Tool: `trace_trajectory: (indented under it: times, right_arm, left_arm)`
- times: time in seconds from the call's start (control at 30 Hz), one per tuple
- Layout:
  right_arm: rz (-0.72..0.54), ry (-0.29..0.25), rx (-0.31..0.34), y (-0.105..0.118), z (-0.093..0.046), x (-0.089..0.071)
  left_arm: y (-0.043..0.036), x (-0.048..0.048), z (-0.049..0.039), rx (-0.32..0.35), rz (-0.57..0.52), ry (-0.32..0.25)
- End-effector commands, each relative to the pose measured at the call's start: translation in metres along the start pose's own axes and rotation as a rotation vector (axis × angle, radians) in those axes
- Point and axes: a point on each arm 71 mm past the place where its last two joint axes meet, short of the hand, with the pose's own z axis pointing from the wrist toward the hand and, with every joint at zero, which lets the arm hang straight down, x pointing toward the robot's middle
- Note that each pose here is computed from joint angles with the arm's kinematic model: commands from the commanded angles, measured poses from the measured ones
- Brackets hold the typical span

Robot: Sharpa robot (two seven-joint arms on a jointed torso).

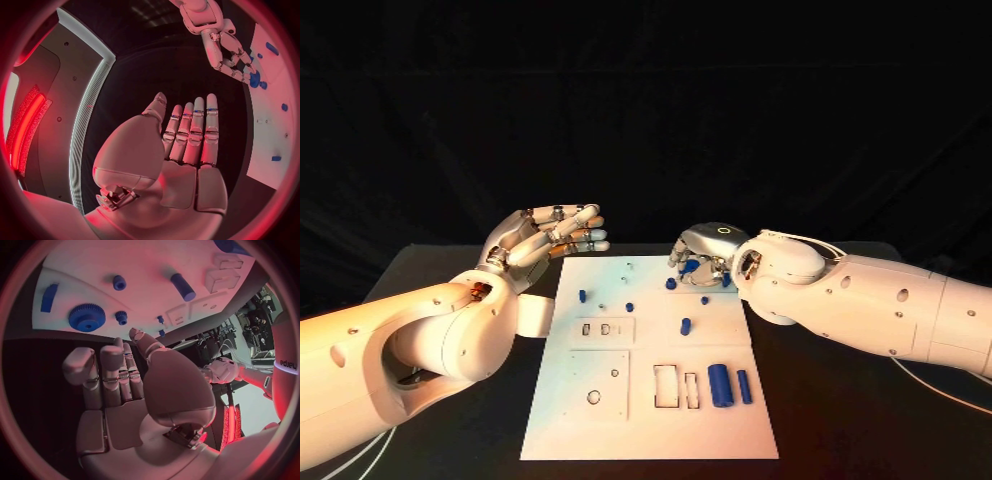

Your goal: Assemble the parts on the task board

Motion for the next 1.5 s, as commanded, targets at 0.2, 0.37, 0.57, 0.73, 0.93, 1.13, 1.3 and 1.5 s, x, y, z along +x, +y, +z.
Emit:
trace_trajectory:
  times: [0.2,0.37,0.57,0.73,0.93,1.13,1.3,1.5]
  right_arm:
    - [-0.090,0.045,0.018,0.000,0.003,0.003]
    - [-0.099,0.048,0.013,0.002,0.004,0.003]
    - [-0.103,0.048,0.003,0.006,0.006,0.003]
    - [-0.103,0.047,-0.002,0.008,0.006,0.003]
    - [-0.104,0.048,0.001,0.008,0.008,0.004]
    - [-0.108,0.059,0.009,0.007,0.010,0.005]
    - [-0.110,0.065,0.013,0.006,0.012,0.005]
    - [-0.100,0.040,0.003,0.008,0.013,0.003]
  left_arm:
    - [-0.0085,0.0036,-0.0010,0.023,-0.005,0.036]
    - [-0.0106,0.0033,-0.0010,0.027,-0.004,0.036]
    - [-0.0116,0.0028,-0.0007,0.029,-0.002,0.035]
    - [-0.0119,0.0023,-0.0004,0.028,-0.001,0.033]
    - [-0.0120,0.0020,-0.0002,0.026,-0.004,0.030]
    - [-0.0121,0.0020,-0.0001,0.025,-0.006,0.029]
    - [-0.0122,0.0019,0.0000,0.024,-0.007,0.030]
    - [-0.0122,0.0022,0.0000,0.023,-0.008,0.032]
